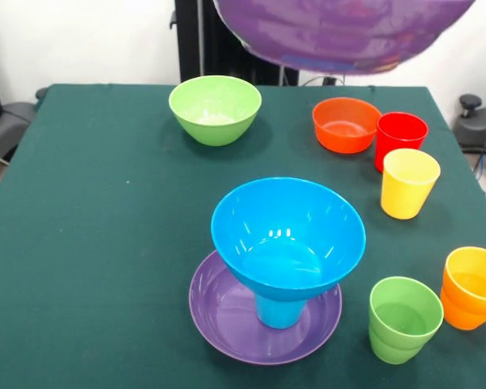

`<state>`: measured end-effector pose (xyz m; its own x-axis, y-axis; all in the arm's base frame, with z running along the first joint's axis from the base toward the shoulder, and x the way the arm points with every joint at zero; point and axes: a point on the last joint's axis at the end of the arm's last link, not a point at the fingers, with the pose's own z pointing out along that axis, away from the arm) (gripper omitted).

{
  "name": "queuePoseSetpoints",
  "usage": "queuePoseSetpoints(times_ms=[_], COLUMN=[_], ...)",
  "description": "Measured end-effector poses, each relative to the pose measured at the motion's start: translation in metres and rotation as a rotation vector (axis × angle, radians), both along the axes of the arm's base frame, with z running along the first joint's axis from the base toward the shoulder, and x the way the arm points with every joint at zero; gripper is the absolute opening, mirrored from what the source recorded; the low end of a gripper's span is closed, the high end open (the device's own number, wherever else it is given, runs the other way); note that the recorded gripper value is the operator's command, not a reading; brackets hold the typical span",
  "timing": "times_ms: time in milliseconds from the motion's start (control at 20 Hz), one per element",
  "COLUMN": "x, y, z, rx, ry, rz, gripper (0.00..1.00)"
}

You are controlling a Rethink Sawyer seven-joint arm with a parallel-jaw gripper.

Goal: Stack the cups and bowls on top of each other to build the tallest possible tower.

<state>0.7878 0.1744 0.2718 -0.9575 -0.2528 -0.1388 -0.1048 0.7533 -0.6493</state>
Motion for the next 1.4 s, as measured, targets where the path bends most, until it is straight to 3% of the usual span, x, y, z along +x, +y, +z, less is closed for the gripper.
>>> queuePoseSetpoints(times_ms=[400,700,1000,1400], x=[-0.008,-0.012,-0.018,-0.024], y=[-0.007,-0.027,-0.039,-0.037], z=[-0.047,-0.101,-0.137,-0.154], rx=[-0.012,-0.013,-0.002,0.043], ry=[0.07,0.145,0.195,0.225], rz=[-0.013,-0.047,-0.073,-0.098], gripper=[0.0,0.0,0.0,0.0])
